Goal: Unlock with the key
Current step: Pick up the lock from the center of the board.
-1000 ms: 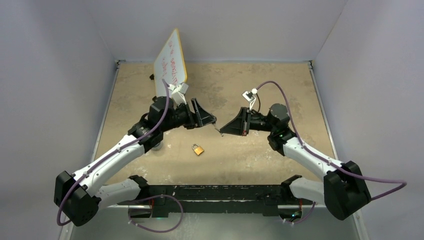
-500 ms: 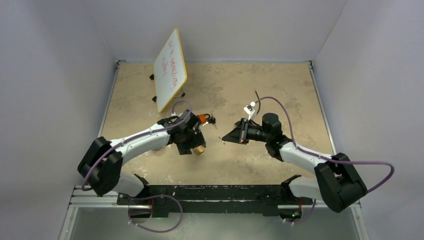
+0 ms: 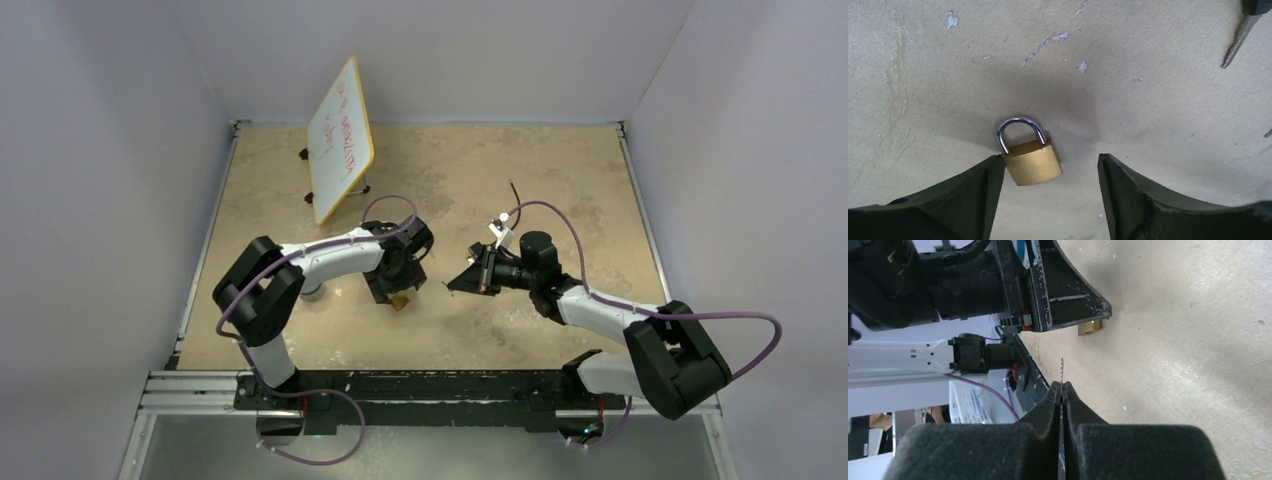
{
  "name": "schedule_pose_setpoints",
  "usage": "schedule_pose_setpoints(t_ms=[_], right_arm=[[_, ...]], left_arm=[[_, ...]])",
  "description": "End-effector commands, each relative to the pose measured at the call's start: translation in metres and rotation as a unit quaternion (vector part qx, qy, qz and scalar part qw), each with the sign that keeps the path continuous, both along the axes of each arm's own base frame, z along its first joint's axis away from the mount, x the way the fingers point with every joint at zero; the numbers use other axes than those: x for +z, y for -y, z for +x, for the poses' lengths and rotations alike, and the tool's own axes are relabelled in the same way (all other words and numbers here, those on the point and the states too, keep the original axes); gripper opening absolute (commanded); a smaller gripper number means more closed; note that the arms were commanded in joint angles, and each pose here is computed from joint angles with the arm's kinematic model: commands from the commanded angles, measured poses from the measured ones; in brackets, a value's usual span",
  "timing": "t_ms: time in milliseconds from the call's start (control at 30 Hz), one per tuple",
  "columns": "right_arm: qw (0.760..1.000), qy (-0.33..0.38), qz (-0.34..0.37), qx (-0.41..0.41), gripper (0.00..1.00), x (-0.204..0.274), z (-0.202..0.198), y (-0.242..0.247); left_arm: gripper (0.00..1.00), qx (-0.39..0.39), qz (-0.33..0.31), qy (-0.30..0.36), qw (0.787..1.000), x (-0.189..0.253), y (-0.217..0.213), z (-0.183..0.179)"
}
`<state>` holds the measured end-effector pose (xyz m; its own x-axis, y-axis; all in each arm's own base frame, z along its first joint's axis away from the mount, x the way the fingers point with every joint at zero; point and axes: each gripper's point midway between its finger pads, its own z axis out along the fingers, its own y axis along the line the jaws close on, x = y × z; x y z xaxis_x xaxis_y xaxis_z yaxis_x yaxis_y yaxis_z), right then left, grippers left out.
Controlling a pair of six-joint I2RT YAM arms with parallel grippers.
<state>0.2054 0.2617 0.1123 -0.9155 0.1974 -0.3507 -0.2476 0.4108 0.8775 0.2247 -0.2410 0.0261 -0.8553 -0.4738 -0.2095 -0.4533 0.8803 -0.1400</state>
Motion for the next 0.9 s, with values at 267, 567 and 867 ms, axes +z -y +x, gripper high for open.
schedule_pose_setpoints(t_ms=[267,567,867], right_arm=[[0.999,0.034,-0.024,-0.008,0.0,0.001,0.007,0.003],[0.999,0.036,-0.022,-0.003,0.0,0.002,0.005,0.003],[0.999,0.028,-0.014,0.006,0.0,-0.002,0.003,-0.001]], left_arm=[[0.52,0.037,0.088,-0.019,0.995,-0.016,-0.022,-0.013],[0.52,0.059,0.056,-0.002,0.997,-0.024,-0.022,-0.017],[0.62,0.068,0.051,0.011,0.996,-0.026,-0.024,-0.015]])
